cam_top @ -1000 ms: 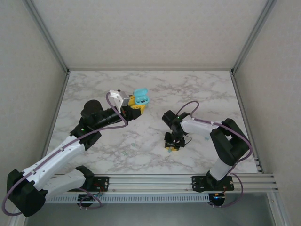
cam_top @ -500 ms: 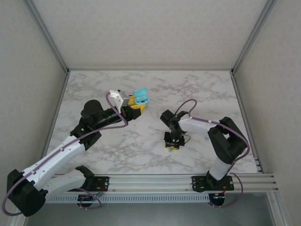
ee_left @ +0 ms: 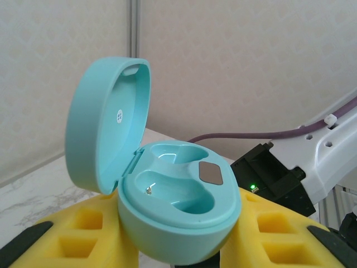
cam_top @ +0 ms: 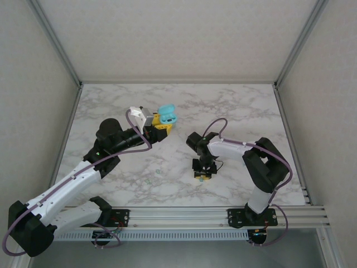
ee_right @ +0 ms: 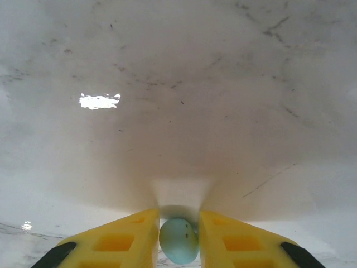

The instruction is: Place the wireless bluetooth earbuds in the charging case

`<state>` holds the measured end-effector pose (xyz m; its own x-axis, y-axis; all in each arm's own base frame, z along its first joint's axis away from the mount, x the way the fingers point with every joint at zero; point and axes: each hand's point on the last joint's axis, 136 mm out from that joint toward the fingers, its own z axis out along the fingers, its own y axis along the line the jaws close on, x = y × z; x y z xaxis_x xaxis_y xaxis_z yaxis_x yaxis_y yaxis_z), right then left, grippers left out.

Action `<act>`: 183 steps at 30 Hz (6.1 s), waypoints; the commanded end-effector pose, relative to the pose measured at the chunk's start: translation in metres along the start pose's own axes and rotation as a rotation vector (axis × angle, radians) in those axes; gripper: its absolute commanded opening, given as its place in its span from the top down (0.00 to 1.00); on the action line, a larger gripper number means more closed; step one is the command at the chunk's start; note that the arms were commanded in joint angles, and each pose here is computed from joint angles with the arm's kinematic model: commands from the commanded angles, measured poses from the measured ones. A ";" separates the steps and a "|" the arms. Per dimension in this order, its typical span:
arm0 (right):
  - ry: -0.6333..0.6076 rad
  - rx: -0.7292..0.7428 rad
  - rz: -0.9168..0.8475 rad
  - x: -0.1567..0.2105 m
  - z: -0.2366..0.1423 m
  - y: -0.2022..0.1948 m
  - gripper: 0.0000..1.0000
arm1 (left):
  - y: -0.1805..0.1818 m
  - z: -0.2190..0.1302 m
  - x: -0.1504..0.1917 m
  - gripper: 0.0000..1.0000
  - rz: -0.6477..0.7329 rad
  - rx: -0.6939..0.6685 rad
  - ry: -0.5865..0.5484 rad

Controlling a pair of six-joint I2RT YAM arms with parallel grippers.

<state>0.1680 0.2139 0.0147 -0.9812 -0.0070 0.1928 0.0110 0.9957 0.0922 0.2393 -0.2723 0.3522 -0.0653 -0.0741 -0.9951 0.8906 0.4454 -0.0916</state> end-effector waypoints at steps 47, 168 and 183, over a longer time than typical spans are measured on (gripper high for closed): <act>0.030 -1.191 -0.406 0.024 -0.262 0.116 0.82 | 0.021 -0.018 -0.004 0.77 0.002 -0.098 -0.030; -0.204 -0.253 0.502 -0.075 -0.046 -0.195 0.57 | -0.003 0.000 -0.007 0.75 0.013 0.046 0.009; -0.190 -0.288 0.422 -0.073 -0.056 -0.171 0.57 | -0.004 0.002 -0.007 0.75 0.005 0.054 0.011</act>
<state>0.2489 0.0391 0.0333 -0.8908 0.4439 0.0976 0.4497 0.8297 0.3307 0.2419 -0.2738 0.3355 -0.1057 -0.0195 -0.9942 0.9051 0.4121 -0.1043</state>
